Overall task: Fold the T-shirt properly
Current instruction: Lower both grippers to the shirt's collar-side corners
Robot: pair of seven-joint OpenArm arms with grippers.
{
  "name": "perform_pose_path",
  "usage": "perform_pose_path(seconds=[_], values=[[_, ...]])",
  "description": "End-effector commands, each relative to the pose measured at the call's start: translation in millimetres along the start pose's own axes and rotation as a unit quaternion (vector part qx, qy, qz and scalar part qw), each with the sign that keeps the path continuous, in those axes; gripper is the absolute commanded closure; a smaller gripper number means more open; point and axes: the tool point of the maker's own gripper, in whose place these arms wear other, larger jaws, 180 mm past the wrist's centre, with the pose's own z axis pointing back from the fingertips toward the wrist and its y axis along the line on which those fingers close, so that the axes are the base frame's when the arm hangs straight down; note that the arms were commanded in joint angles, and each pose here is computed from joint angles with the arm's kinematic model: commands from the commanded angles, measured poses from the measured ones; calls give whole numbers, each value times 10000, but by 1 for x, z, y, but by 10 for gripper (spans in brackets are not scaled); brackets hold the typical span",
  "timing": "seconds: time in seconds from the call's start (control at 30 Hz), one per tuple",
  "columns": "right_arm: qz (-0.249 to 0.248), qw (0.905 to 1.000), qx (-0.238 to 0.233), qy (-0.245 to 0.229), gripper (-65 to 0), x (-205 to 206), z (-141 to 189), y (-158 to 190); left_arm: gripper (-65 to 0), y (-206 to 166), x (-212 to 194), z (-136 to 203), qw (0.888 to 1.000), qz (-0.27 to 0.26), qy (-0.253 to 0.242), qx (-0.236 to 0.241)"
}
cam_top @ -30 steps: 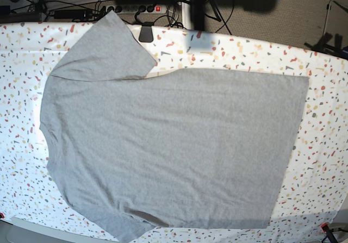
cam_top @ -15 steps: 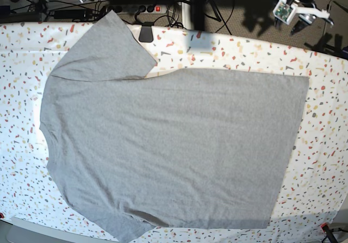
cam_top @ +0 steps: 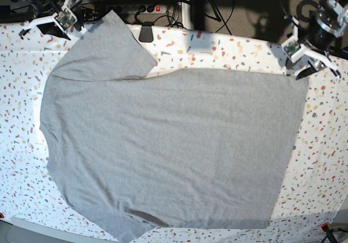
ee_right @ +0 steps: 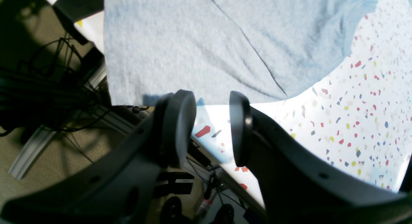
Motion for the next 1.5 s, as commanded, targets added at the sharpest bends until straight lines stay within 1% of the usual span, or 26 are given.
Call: perform_pose_path(seconds=[0.0,0.07,0.17,0.23,0.43,0.53,0.63,0.8,0.93,1.1,1.37,1.47], values=[[138,9998,-85,-115,-225,7,2,-4,-222,11,0,-3,9999,-79,-86,82],[269,9994,-167,-100,-225,6,3,-5,-222,18,-13,-14,9999,-112,-2,-12],[401,9988,-286,-78,-225,6,3,-7,-222,22,-30,-27,9994,-151,60,-317],[455,9984,-333,-63,-225,5,4,-7,-222,28,-39,-33,9994,-116,68,-323],[458,9981,-391,-136,-225,9,2,-11,-222,34,-64,-48,9989,147,302,-332],[465,9976,-478,-195,-225,13,0,-16,-222,36,-67,-51,9989,146,314,-326],[430,9970,-573,-292,-225,19,-3,-23,-222,34,-63,-51,9991,131,206,-346],[414,9970,-594,-285,-225,19,-4,-24,-248,19,-54,-56,9983,66,112,-559],[402,9973,-603,-83,-225,12,-4,-25,-256,12,-51,-63,9982,-337,184,-461],[394,9974,-608,46,-225,7,-4,-25,-256,-2,-58,-74,9964,-560,326,-551],[227,9976,-658,3,-225,8,-3,-22,-255,8,-83,-89,9961,-345,581,-562],[270,9974,-675,11,-225,8,-3,-23,-241,-1,-81,-90,9950,-276,480,-828]])
